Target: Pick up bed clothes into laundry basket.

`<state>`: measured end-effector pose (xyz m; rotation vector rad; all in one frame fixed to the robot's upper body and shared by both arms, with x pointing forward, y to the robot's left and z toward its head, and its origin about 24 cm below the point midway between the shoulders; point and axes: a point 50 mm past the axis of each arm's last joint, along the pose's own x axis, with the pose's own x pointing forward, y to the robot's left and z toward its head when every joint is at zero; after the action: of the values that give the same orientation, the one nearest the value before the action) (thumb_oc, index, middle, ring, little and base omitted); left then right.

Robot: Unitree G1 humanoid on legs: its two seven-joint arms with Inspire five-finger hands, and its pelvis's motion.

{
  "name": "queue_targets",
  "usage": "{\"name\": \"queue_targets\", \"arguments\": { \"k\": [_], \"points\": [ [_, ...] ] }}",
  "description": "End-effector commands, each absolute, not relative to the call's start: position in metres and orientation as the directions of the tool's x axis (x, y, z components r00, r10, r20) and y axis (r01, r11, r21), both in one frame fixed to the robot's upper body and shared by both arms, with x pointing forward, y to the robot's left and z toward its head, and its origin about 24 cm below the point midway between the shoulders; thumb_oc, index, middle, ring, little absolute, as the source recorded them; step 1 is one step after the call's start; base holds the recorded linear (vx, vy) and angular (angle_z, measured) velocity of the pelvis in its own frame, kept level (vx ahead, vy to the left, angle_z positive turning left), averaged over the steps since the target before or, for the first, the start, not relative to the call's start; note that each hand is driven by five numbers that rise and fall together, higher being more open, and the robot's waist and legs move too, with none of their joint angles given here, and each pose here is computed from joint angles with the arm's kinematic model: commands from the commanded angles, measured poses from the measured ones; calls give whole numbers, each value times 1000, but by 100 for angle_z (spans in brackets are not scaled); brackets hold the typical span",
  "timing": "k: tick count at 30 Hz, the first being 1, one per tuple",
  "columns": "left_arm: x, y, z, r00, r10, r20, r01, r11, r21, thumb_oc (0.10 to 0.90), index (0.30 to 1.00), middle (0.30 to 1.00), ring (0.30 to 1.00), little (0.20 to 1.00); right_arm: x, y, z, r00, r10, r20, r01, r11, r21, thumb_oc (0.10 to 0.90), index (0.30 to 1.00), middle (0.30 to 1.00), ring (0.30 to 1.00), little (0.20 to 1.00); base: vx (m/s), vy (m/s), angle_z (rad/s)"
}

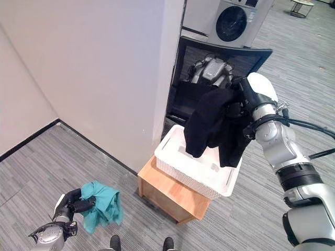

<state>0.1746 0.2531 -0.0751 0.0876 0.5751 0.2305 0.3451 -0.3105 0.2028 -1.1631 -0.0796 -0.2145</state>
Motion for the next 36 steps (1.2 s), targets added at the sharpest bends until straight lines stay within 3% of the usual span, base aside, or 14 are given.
{"name": "queue_targets", "arguments": {
  "k": [1,14,21,22,23,28,36],
  "points": [
    [204,252,-50,904,190,-383,-141,978,153,400,300,300,300,300,354,-314,258,909,-173,378,416,359,-836,400,300,300,300,300,-6,-5,3],
    [205,252,-51,903,182,-390,-135,980,145,400,300,300,300,300,365,-316,210,939,-252,232,323,420,-848,400,300,300,300,300,-16,-4,1],
    [208,246,-55,901,155,-405,-103,984,146,400,300,300,300,300,374,-309,159,947,-315,56,213,492,-844,400,300,300,300,300,0,0,0],
    [209,245,-56,899,151,-410,-99,984,146,400,300,300,300,300,375,-309,154,943,-330,37,209,504,-838,536,505,505,505,505,0,0,0],
    [212,245,-54,902,151,-405,-100,985,144,400,300,300,300,300,376,-309,151,938,-345,21,203,502,-840,800,900,900,900,900,0,0,0],
    [217,246,-55,900,158,-406,-104,983,150,400,300,300,300,300,375,-320,148,914,-407,-9,207,485,-850,800,900,900,900,900,-7,-8,13],
    [220,268,-45,897,259,-358,-179,954,242,400,300,300,300,300,354,-328,155,910,-382,161,349,496,-795,800,900,900,900,900,20,9,1]
  ]
}}
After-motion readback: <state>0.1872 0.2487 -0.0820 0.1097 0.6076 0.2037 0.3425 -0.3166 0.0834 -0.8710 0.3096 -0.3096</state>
